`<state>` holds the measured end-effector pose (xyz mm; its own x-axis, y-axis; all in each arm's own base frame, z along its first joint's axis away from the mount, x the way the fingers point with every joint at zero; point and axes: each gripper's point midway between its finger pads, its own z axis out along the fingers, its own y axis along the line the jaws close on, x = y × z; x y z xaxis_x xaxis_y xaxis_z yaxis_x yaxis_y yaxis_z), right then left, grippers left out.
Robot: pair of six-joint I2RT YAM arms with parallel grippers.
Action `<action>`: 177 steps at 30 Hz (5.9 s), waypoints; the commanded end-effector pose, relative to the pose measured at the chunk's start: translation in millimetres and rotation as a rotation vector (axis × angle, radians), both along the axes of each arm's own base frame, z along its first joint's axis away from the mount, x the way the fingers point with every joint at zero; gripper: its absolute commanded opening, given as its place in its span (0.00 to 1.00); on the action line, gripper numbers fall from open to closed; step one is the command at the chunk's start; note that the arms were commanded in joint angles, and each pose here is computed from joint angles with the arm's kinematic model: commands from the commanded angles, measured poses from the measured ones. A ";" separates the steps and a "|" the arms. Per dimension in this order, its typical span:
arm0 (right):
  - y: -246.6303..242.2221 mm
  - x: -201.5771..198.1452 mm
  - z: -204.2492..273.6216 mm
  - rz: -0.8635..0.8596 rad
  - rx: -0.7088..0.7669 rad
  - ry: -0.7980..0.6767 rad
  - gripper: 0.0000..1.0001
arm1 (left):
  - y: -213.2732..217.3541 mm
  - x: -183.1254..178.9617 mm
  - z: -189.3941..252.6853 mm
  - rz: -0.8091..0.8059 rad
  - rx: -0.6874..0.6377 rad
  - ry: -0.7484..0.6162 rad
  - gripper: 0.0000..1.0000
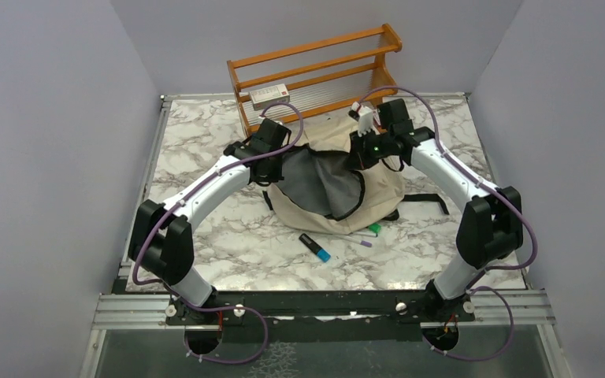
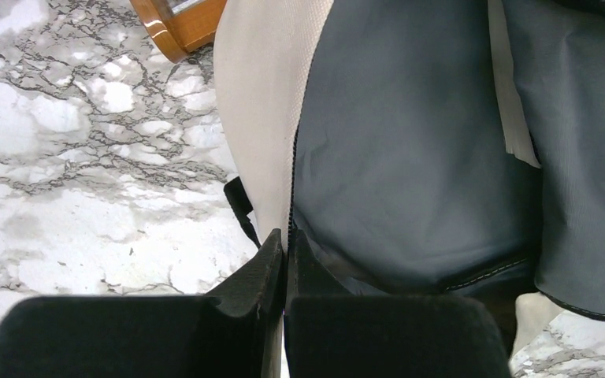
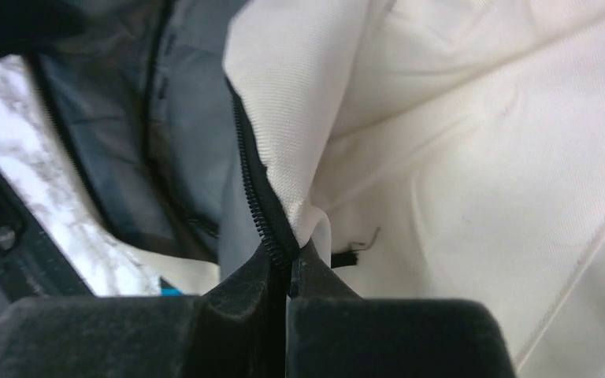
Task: Pack the student bag
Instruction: Zip the student bag at the center of the board.
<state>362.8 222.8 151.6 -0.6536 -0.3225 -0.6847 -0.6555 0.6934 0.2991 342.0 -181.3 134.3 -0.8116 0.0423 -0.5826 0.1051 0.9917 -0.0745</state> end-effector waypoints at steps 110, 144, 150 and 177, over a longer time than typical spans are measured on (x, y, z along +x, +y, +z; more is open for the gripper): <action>-37.4 -50.6 -31.3 -0.879 0.039 0.201 0.63 | -90.8 -6.3 91.4 -0.318 -0.366 -0.263 0.62; -63.9 -122.3 -73.4 -1.185 0.217 0.456 0.63 | -193.8 -75.1 -47.6 -0.481 -0.394 -0.012 0.55; -61.3 -121.8 -75.3 -1.175 0.217 0.464 0.63 | -198.7 -77.1 -62.9 -0.478 -0.396 0.031 0.55; -54.7 -121.7 -72.5 -1.094 0.212 0.449 0.62 | -212.0 -57.1 -62.5 -0.456 -0.403 -0.018 0.37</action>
